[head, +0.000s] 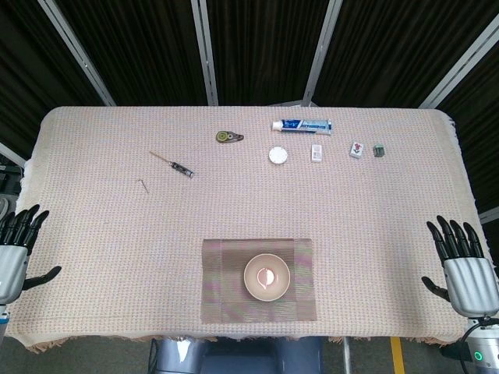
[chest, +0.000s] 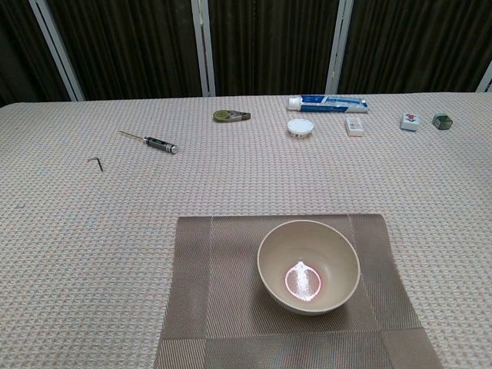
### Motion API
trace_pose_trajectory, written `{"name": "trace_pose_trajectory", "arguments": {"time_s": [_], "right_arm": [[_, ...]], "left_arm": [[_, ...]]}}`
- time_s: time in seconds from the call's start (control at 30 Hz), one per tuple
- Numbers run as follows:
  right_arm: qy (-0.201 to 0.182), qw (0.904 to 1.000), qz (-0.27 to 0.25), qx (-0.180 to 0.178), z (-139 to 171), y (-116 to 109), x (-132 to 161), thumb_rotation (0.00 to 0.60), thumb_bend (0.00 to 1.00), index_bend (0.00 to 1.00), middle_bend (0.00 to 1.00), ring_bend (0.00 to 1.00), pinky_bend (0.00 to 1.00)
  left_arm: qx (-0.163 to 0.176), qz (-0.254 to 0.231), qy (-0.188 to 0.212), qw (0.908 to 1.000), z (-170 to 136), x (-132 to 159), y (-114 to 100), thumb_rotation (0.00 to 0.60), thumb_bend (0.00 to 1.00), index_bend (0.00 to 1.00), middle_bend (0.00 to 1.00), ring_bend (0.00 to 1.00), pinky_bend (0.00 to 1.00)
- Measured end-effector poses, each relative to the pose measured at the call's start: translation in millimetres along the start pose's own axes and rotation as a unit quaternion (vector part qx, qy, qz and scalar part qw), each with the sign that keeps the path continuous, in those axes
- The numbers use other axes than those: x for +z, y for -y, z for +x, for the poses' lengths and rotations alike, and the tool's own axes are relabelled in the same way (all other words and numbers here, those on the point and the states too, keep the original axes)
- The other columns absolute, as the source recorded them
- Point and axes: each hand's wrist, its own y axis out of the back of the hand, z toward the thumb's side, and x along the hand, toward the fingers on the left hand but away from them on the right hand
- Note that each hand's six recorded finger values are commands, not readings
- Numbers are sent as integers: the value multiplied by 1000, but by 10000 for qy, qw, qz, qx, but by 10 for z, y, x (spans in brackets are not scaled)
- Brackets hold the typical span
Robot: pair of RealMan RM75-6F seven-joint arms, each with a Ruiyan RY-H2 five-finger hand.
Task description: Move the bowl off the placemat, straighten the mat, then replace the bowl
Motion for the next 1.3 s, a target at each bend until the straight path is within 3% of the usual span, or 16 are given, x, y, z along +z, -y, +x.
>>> {"name": "trace_pose_trajectory", "arguments": {"time_s": [0.27,0.4,0.5,0.6,0.7,0.8,0.93,1.13,1.3], "right_arm": [[-22,10000,0,80,0,23,15,600,0,0,0,0,0],[-28,9999,-75,73,-21,5,30,600,0,0,0,0,0],[-7,9999,-73,70,-37,0,20,600,0,0,0,0,0],[63,9999,-60,84,-56,3,-11,600,0,0,0,0,0],[177,9998,-54,90,-86,0,-54,600,0,0,0,0,0],[286,9995,-59,76,-117,-11,-90,600,0,0,0,0,0],[397,9992,-16,91,-144,-8,-136,600,0,0,0,0,0],[662,9975,57,219,-157,39,-279,600,0,0,0,0,0],[839,9962,66,228,-166,29,-390,600,0,0,0,0,0]], "left_arm": [[-89,40,-14,10000,-12,-19,43,600,0,0,0,0,0],[-199,-57,165,9996,-3,71,86,600,0,0,0,0,0],[-311,-137,543,9979,43,249,128,600,0,0,0,0,0],[-461,-138,1198,9916,149,561,189,600,0,0,0,0,0],[-639,-20,2077,9761,310,1006,273,600,0,3,0,0,0],[-829,124,2878,9540,453,1470,384,600,0,33,0,0,0],[-971,281,3870,9165,554,2128,549,600,0,139,0,0,0],[-1089,576,4745,8716,577,2764,875,600,16,225,0,0,0],[-1036,795,5151,8471,576,3070,1103,600,100,282,0,0,0]]}}
